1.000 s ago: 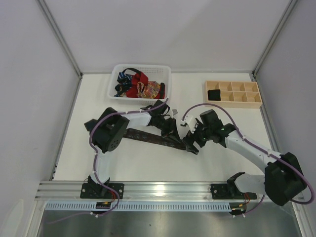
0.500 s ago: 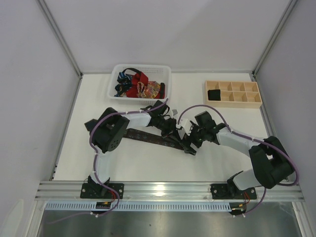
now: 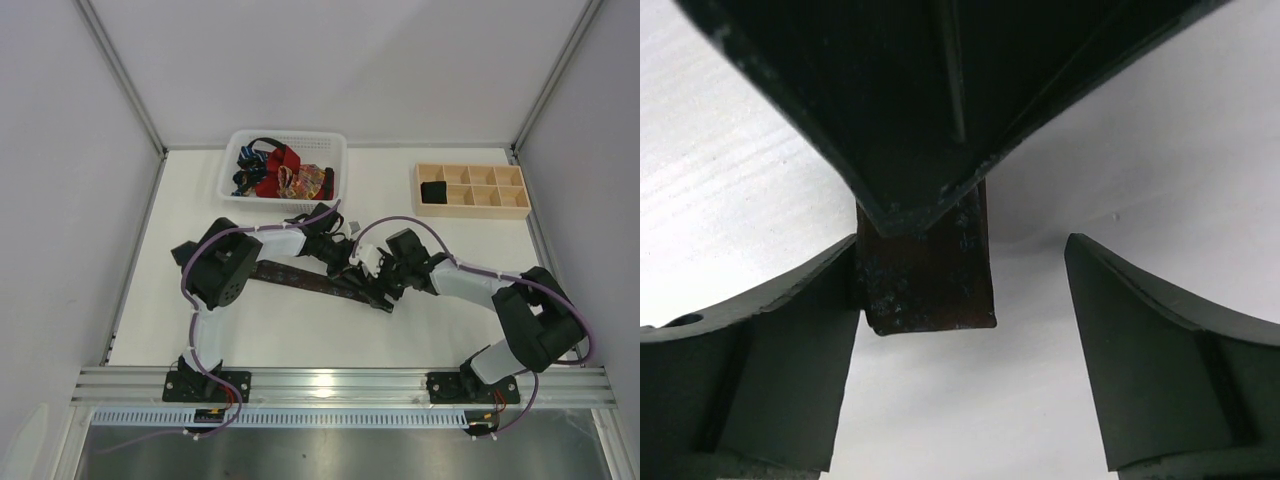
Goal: Roll the ties
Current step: Roll the tie
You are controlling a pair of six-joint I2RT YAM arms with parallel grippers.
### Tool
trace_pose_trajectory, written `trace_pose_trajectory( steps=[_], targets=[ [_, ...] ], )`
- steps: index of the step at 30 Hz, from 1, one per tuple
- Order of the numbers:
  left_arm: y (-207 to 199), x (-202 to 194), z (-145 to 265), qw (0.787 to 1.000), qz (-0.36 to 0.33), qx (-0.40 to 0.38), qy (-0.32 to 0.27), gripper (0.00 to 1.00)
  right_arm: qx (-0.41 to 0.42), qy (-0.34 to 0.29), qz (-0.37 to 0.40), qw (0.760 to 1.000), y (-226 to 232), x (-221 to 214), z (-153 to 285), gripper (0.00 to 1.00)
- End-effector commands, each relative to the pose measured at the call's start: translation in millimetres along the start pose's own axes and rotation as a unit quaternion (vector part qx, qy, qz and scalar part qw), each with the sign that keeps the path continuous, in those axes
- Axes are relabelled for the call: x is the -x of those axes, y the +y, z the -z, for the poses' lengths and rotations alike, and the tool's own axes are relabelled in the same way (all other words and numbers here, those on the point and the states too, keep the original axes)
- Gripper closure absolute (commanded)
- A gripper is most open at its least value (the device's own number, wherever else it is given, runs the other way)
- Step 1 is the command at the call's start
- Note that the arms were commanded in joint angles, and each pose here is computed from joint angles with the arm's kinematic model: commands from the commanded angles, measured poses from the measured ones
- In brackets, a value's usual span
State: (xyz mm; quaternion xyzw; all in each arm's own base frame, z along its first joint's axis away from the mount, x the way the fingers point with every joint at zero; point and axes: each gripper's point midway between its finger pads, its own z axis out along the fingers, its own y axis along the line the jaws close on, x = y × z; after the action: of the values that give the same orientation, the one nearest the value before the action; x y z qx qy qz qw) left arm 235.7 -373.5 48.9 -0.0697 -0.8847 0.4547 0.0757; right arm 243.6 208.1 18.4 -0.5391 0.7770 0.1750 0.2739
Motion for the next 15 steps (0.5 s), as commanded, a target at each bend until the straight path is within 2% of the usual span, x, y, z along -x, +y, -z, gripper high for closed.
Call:
trace_pose_trajectory(
  steps=[1,6,10,15],
  targets=[
    [-13,4,3,1.000,-0.014,-0.021,0.000,0.69,-0.017,-0.005,0.023,1.000,-9,5,-8,0.17],
    [-15,6,3,1.000,-0.018,-0.023,0.002,0.67,-0.028,0.009,0.022,0.999,-9,1,-13,0.22],
    [-15,6,3,1.000,-0.020,-0.022,0.004,0.67,-0.024,0.014,0.022,0.999,-6,-1,-14,0.30],
    [-15,7,4,1.000,-0.023,-0.020,0.004,0.66,-0.027,0.020,0.023,0.999,-5,-6,-14,0.34]
  ],
)
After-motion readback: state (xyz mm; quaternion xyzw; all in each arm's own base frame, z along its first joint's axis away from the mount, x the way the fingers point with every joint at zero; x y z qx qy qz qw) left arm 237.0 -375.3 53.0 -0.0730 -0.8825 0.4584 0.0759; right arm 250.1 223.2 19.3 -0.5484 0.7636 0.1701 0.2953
